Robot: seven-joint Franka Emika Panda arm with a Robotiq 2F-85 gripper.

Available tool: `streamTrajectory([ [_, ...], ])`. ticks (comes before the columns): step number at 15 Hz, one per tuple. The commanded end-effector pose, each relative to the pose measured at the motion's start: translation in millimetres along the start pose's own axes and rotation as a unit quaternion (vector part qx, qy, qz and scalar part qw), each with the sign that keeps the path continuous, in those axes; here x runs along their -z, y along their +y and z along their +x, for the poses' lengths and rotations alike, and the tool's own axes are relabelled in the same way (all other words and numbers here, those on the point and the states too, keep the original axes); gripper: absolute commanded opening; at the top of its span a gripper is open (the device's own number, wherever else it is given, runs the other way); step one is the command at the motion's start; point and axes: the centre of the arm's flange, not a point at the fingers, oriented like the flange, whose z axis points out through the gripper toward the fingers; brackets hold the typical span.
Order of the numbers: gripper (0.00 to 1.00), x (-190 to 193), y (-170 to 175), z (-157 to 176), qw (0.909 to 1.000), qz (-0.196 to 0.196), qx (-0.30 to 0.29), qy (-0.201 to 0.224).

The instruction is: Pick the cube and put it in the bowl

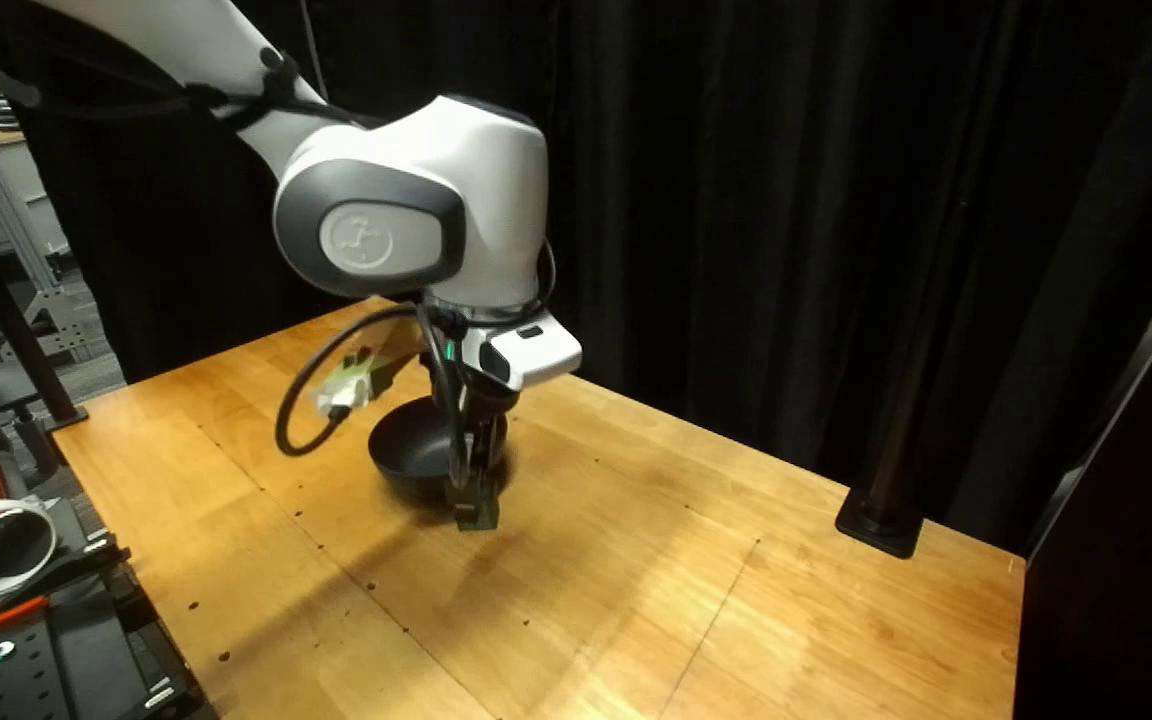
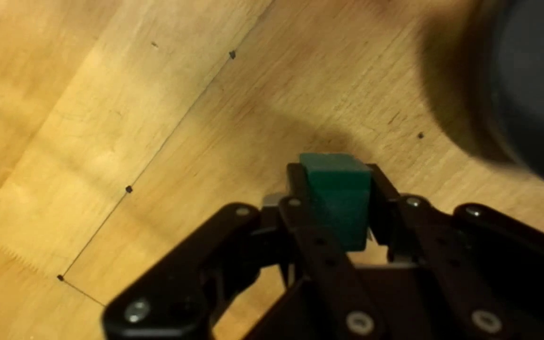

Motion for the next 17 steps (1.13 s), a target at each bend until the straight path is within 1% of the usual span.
streamTrajectory([
  [1, 0.08, 61.0, -15.3, -46.8, 0.9965, 0.042, 0.060, -0.040],
  [3, 0.08, 72.1, -30.1, -65.9, 0.9916, 0.071, 0.086, -0.065],
  [4, 0.08, 74.2, -37.6, -74.2, 0.9888, 0.087, 0.101, -0.067],
  [6, 0.08, 73.1, -53.6, -85.6, 0.9850, 0.114, 0.121, -0.046],
  [7, 0.08, 70.1, -60.9, -88.2, 0.9843, 0.119, 0.127, -0.031],
  [8, 0.09, 68.3, -66.3, -90.1, 0.9835, 0.120, 0.133, -0.024],
  [9, 0.58, 65.8, -70.2, -89.7, 0.9835, 0.122, 0.132, -0.013],
  [10, 0.58, 65.1, -72.0, -89.7, 0.9833, 0.124, 0.134, -0.006],
  [12, 0.71, 69.1, -67.7, -86.6, 0.9831, 0.128, 0.131, 0.003],
  [13, 0.79, 73.3, -61.4, -82.3, 0.9839, 0.128, 0.125, -0.001],
  [15, 0.95, 78.0, -45.5, -73.9, 0.9850, 0.122, 0.117, -0.032],
  [16, 0.99, 77.5, -36.2, -70.7, 0.9843, 0.125, 0.117, -0.045],
  [17, 1.00, 76.3, -26.0, -66.4, 0.9848, 0.118, 0.107, -0.068],
])
